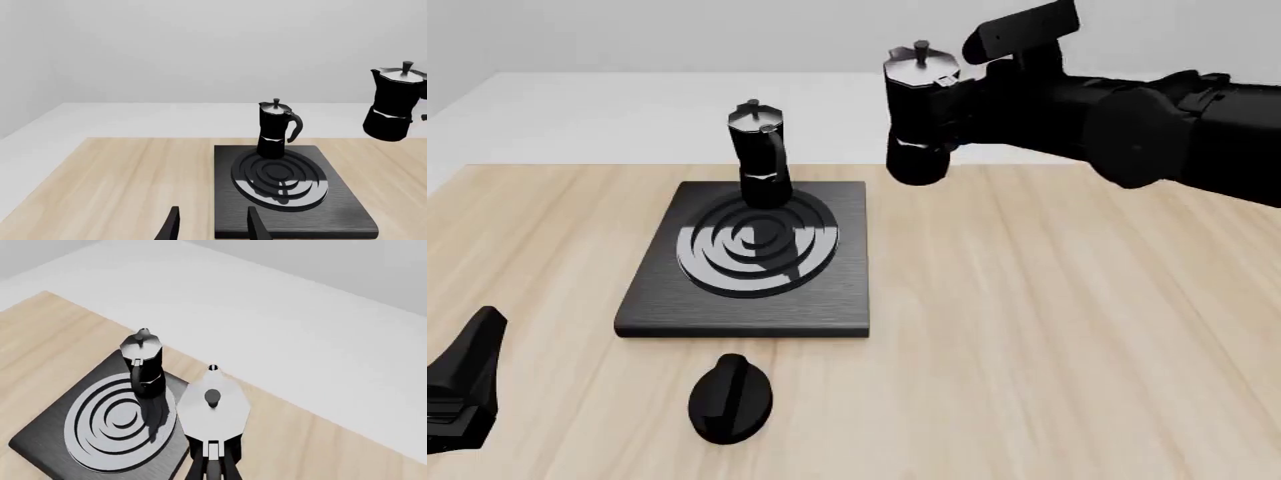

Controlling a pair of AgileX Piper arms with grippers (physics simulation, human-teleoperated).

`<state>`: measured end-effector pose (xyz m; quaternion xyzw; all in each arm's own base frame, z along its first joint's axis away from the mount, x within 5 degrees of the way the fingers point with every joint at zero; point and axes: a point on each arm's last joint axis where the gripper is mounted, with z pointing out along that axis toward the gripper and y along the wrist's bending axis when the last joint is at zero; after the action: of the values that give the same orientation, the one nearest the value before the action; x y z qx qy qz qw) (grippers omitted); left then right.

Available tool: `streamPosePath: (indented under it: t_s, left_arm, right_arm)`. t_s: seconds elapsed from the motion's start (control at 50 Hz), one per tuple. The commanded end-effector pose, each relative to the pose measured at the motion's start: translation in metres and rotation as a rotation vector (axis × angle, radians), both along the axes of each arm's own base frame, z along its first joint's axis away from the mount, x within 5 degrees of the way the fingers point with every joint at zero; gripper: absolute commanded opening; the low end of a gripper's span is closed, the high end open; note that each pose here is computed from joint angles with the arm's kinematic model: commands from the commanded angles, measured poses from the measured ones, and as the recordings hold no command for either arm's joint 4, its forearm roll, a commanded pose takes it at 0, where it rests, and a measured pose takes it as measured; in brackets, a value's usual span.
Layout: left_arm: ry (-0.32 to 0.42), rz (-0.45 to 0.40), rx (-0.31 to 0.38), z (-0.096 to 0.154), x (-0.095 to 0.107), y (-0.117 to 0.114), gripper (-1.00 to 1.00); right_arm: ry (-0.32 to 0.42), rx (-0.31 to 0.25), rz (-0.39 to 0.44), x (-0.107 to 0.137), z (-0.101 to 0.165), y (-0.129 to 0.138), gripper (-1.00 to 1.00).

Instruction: Put both moka pots on the stove.

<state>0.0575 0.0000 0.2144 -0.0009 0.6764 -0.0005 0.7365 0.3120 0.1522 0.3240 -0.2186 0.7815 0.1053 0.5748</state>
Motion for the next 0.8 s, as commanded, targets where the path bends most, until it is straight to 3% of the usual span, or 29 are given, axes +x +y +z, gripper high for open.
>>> streamPosePath:
  t_s: [0.02, 0.8]
  left_arm:
    - [0.0, 0.0, 0.0, 0.0, 0.0, 0.0, 1.0]
    - [0.0, 0.0, 0.0, 0.0, 0.0, 0.0, 1.0]
  right_arm:
    - [-0.036, 0.023, 0.058, 0.002, 0.012, 0.025, -1.0]
    - [0.013, 0.041, 0.241, -0.022, -0.006, 0.096, -1.0]
